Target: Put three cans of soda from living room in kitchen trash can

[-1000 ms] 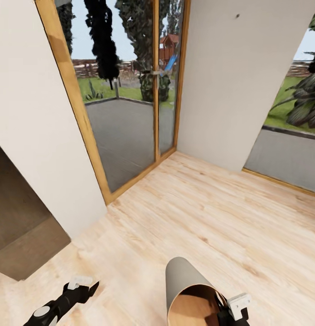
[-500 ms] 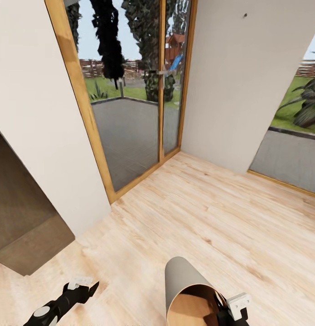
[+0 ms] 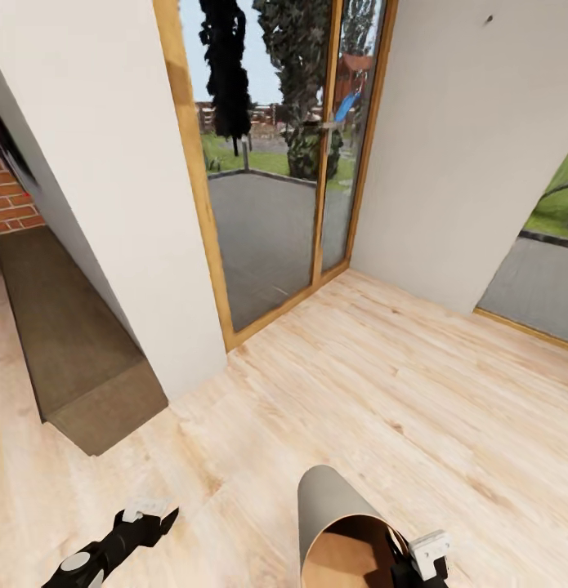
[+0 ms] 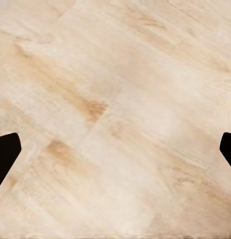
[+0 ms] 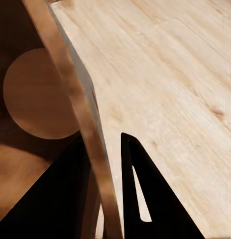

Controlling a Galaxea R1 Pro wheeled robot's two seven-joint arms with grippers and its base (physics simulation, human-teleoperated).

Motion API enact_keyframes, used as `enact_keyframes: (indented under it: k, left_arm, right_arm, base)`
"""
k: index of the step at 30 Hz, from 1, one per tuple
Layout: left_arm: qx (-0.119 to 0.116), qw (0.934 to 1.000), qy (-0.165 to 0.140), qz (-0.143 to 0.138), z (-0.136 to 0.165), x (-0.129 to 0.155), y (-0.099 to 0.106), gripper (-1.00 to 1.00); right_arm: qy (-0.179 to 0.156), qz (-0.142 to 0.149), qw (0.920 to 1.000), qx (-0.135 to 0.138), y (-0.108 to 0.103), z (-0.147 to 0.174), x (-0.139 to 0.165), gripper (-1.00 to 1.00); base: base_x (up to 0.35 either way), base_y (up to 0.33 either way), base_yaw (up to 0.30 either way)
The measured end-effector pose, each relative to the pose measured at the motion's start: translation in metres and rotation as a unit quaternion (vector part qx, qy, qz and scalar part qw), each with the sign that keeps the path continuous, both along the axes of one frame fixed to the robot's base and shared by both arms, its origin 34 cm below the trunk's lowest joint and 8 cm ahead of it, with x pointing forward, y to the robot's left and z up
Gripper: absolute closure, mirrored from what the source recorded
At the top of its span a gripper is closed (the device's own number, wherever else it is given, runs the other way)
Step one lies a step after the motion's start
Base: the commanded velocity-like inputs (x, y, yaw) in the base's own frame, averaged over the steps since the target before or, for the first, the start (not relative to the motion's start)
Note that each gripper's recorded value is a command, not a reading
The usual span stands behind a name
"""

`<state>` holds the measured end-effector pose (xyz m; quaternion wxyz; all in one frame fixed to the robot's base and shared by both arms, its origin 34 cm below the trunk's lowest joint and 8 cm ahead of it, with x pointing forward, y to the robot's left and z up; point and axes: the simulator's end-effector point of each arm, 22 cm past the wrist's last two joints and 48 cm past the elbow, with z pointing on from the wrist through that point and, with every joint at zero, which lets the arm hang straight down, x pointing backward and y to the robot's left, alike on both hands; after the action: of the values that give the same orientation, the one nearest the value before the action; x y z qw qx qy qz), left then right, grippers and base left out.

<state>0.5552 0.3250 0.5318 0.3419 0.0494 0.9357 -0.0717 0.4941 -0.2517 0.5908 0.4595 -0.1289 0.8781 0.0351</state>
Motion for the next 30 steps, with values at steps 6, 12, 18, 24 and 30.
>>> enact_keyframes:
  k: [6,12,18,24,30]
  left_arm:
    - [0.000,1.0000,0.003,0.000,-0.002,-0.002,0.000,-1.00]
    - [0.000,1.0000,0.006,0.000,-0.005,-0.004,0.000,-1.00]
    - [0.000,1.0000,0.010,0.000,-0.007,-0.006,0.000,-1.00]
    - [0.000,0.9999,0.012,0.000,-0.010,-0.007,-0.001,-1.00]
    - [0.000,0.9999,0.015,0.000,-0.013,-0.009,-0.001,-1.00]
  right_arm:
    - [0.005,0.000,1.0000,-0.001,-0.001,-0.003,-0.003,1.00]
    - [0.008,0.000,1.0000,-0.001,-0.001,-0.005,-0.004,1.00]
    - [0.011,0.000,0.9999,-0.001,-0.001,-0.008,-0.006,1.00]
    - [0.014,0.000,0.9999,-0.001,-0.001,-0.010,-0.007,1.00]
    - [0.017,0.000,0.9999,-0.001,-0.001,-0.012,-0.009,1.00]
  base:
    - [-0.272,0.166,0.191]
    - [-0.274,0.168,0.183]
    - [-0.274,0.168,0.136]
    - [-0.274,0.168,0.121]
    - [-0.274,0.168,0.118]
